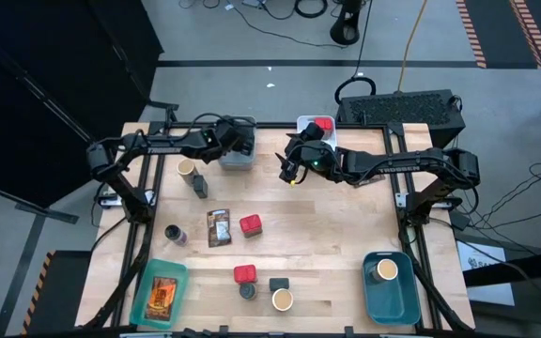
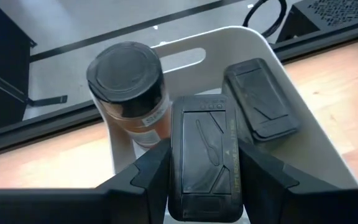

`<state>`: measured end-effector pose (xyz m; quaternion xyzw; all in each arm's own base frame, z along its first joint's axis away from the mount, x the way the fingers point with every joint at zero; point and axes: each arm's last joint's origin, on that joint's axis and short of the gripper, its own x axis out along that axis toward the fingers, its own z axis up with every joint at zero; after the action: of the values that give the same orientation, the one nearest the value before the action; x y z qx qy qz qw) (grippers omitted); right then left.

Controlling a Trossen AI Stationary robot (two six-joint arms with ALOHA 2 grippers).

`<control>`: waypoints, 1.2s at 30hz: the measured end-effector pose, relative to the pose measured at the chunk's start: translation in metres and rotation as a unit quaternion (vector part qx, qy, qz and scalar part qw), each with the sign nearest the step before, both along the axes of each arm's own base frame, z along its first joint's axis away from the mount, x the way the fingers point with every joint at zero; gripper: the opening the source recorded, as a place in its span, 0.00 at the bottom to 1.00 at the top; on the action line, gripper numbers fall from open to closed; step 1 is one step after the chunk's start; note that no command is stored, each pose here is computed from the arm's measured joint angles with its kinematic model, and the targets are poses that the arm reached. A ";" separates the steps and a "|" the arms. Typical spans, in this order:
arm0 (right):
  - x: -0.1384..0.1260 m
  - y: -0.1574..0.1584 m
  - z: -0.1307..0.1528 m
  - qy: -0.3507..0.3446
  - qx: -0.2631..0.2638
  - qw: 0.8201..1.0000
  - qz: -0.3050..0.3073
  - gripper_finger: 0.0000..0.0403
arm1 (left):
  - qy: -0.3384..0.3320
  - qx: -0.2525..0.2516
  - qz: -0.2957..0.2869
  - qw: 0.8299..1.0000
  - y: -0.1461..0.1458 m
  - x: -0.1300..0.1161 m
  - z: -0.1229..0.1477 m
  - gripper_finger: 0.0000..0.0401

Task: Sort spices by type
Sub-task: Put the black spice can into the gray bin

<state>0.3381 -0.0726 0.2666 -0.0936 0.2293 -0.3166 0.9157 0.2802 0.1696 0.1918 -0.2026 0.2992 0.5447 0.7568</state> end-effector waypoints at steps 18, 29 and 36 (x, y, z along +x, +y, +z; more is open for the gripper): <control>0.000 0.000 -0.001 0.003 0.000 1.000 0.000 0.74 | 0.000 -0.001 0.001 1.000 0.001 -0.001 0.000 0.40; 0.000 0.000 -0.001 0.004 0.000 1.000 0.000 0.74 | -0.003 -0.012 -0.013 1.000 0.000 0.000 0.000 0.40; 0.000 0.000 -0.001 0.004 0.000 1.000 0.000 0.74 | 0.003 -0.009 -0.019 1.000 0.000 0.000 0.000 0.40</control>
<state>0.3377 -0.0728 0.2659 -0.0943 0.2328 -0.3164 0.9148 0.2803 0.1700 0.1914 -0.2027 0.3100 0.5281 0.7641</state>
